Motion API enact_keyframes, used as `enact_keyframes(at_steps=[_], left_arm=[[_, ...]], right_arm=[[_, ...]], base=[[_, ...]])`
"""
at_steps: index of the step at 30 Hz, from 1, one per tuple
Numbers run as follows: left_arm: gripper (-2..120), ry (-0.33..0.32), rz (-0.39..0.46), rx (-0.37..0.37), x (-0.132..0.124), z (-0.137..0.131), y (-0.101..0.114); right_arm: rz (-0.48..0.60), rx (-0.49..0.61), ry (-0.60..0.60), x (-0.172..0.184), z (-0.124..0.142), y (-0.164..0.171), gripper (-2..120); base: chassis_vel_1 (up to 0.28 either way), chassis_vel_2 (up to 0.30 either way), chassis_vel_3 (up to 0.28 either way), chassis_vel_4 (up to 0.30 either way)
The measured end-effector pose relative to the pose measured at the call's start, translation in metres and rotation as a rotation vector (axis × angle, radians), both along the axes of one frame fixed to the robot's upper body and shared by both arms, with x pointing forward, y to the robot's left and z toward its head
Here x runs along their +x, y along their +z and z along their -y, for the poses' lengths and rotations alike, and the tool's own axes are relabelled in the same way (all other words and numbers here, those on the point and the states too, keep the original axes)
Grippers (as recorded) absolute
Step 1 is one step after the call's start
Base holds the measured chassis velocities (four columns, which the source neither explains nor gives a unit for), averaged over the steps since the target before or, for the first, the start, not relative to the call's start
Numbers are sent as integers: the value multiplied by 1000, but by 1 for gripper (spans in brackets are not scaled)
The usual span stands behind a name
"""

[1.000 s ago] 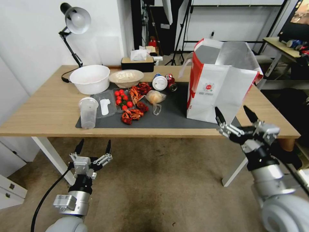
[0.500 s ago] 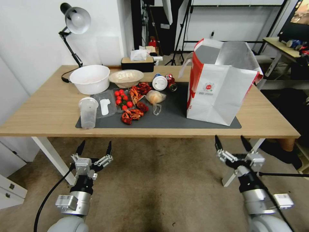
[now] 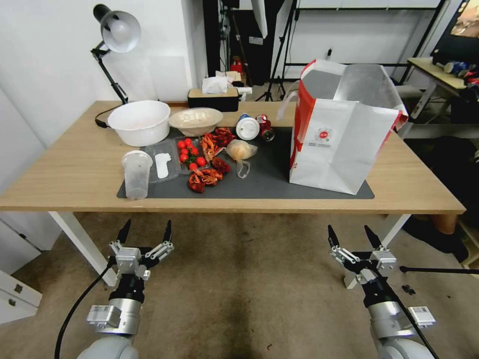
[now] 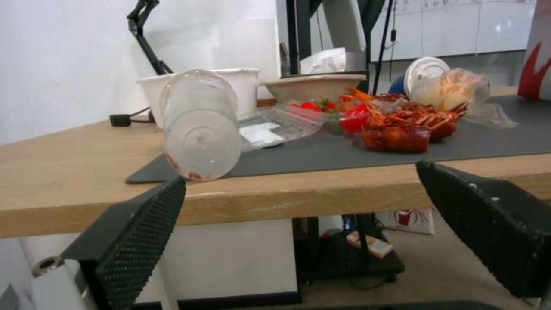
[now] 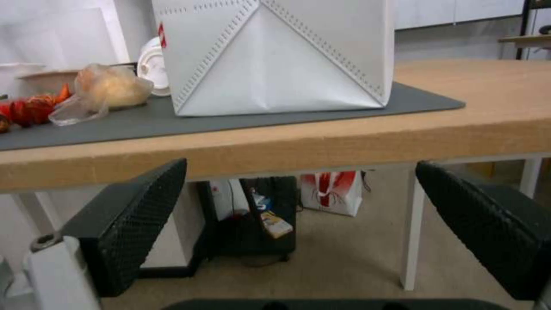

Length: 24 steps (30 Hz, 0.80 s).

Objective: Pick up the food delivery bag from the floor and place it on the table.

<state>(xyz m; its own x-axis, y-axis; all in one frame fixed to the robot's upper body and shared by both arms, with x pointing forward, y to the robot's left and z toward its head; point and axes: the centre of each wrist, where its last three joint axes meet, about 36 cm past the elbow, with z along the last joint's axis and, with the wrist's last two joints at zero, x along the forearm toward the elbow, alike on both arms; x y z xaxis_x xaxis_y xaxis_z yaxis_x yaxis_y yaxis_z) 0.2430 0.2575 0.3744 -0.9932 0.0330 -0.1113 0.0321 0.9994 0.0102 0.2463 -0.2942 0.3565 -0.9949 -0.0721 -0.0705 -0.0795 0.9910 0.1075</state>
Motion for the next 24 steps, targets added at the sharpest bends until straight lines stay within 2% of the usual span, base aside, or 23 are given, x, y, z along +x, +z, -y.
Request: enact_keyframes(at_steps=[24], left_arm=[[100, -3, -1, 13, 0, 0, 0]], right_arm=[[3, 1, 1, 1, 0, 0, 100]], base=[[0, 0, 0, 0]])
